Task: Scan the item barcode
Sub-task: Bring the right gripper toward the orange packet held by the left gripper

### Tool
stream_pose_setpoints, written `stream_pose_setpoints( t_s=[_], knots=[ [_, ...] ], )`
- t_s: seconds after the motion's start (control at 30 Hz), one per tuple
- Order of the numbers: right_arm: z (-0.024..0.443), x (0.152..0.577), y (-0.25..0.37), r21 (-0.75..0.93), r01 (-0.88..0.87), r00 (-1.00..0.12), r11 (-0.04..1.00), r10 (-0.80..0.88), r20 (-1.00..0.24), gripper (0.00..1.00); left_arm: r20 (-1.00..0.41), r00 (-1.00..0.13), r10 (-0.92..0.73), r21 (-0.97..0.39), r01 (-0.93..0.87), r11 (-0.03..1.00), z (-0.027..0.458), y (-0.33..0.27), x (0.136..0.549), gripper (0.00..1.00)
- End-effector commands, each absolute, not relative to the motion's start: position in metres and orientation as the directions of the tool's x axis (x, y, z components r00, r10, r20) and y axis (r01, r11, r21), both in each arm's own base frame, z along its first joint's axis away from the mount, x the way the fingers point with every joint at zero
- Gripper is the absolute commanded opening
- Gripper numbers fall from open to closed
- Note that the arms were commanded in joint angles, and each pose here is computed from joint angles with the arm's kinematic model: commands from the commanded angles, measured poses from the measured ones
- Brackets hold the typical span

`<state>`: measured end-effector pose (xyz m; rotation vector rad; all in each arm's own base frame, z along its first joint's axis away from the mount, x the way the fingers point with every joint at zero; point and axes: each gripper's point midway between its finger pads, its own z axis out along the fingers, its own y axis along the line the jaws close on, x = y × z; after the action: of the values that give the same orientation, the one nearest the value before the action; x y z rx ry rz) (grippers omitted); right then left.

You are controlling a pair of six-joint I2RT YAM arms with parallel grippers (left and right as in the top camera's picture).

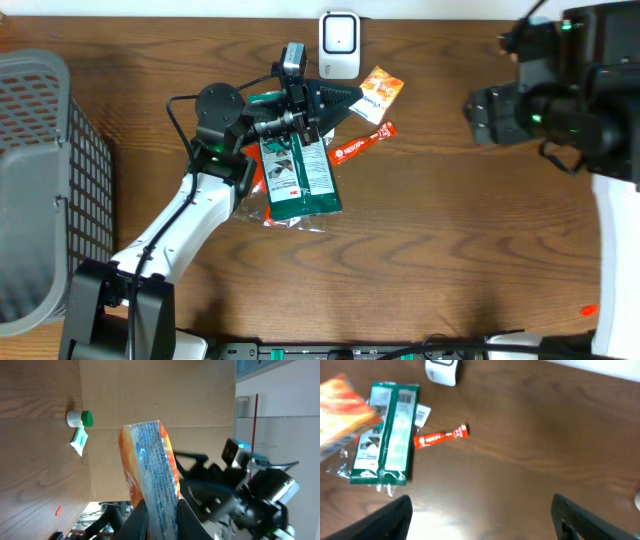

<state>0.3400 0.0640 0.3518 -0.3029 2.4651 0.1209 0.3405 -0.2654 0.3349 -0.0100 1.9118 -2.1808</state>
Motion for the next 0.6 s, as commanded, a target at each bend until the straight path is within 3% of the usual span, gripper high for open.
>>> stream_pose_setpoints(
  t_s=[0.0, 0.17, 0.37, 0.57],
  knots=[
    [0.323, 0.353, 0.075, -0.003, -0.311, -0.751, 0.950, -0.248, -0.612, 0.87, -0.180, -0.966, -0.183, -0.974, 0.201, -0.103, 0.332, -0.259, 0.341, 0.08],
    [0.283, 0.384, 0.106, 0.109, -0.404, -0.704, 0.908, -0.232, -0.671, 0.92, -0.181, -0.963, -0.198, -0.974, 0.203, -0.098, 0.332, -0.251, 0.346, 0.08],
    [0.299, 0.388, 0.142, 0.264, -0.544, -0.633, 0.797, -0.183, -0.752, 0.99, -0.181, -0.963, -0.200, -0.974, 0.203, -0.098, 0.332, -0.251, 0.346, 0.08],
    [0.280, 0.380, 0.130, 0.102, -0.596, -0.598, 0.796, -0.356, -0.718, 0.99, -0.180, -0.961, -0.208, -0.974, 0.204, -0.099, 0.333, -0.250, 0.348, 0.08]
  ],
)
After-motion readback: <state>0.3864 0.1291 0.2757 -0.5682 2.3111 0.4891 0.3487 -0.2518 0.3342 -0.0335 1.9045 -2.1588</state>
